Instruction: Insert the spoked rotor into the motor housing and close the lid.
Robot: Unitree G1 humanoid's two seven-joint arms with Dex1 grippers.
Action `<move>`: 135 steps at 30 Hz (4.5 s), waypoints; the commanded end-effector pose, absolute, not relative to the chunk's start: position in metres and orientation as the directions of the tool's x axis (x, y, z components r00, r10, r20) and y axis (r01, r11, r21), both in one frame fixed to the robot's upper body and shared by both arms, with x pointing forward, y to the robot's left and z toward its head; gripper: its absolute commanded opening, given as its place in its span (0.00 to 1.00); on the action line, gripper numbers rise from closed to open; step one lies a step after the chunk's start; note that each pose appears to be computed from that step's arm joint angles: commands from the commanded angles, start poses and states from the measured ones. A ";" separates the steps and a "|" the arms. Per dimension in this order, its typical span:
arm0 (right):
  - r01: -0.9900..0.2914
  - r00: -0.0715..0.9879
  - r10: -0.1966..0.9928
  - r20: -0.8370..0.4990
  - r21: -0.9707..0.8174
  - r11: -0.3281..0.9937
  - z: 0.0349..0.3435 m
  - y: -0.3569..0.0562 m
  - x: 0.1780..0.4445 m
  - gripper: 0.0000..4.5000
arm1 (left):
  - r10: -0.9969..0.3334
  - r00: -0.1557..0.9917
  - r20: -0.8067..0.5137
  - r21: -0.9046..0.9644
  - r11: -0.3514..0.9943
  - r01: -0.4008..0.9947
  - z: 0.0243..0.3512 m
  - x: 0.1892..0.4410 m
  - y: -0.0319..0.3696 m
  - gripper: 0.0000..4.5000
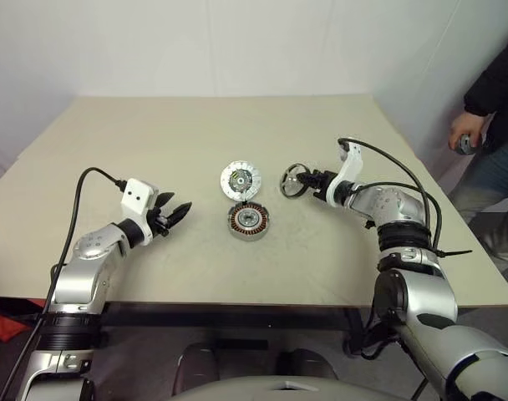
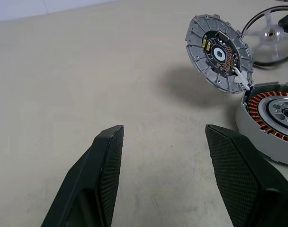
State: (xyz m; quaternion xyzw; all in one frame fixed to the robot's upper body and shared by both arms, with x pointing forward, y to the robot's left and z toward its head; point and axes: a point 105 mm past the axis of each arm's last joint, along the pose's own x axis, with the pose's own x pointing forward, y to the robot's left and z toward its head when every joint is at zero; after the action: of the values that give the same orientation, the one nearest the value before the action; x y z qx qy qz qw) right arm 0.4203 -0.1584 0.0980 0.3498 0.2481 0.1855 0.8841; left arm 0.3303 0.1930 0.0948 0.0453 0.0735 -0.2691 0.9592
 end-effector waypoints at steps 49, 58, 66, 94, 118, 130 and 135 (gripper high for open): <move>-0.136 0.469 0.862 -0.192 0.949 0.285 0.100 -0.053 0.345 0.08 | -0.509 0.845 -0.164 0.090 0.846 0.526 0.106 0.322 0.197 0.64; -0.143 0.469 0.860 -0.200 0.944 0.298 0.106 -0.046 0.341 0.08 | -0.513 0.843 -0.163 0.092 0.843 0.530 0.107 0.324 0.195 0.64; -0.138 0.476 0.852 -0.217 0.938 0.317 0.106 -0.045 0.340 0.08 | -0.512 0.844 -0.162 0.096 0.843 0.530 0.108 0.324 0.196 0.64; -0.135 0.501 0.830 -0.246 0.925 0.356 0.103 -0.047 0.346 0.43 | -0.508 0.847 -0.157 0.100 0.845 0.526 0.109 0.325 0.197 0.64; -0.435 0.530 0.838 -0.132 0.806 0.402 0.137 -0.061 0.358 0.99 | -0.514 0.844 -0.155 0.099 0.842 0.531 0.109 0.326 0.195 0.64; -0.555 0.440 0.845 -0.305 0.647 0.523 0.106 -0.055 0.345 0.99 | -0.509 0.846 -0.157 0.098 0.845 0.526 0.108 0.326 0.197 0.64; -0.581 0.442 0.825 -0.352 0.588 0.562 0.096 -0.052 0.347 0.99 | -0.505 0.849 -0.156 0.099 0.847 0.522 0.109 0.325 0.198 0.64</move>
State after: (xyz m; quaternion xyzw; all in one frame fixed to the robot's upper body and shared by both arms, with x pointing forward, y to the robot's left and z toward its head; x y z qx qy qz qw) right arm 0.3450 -0.0539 0.0911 0.2141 0.3249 0.4202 0.8197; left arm 0.3232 0.1953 0.0944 0.0557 0.0865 -0.2709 0.9571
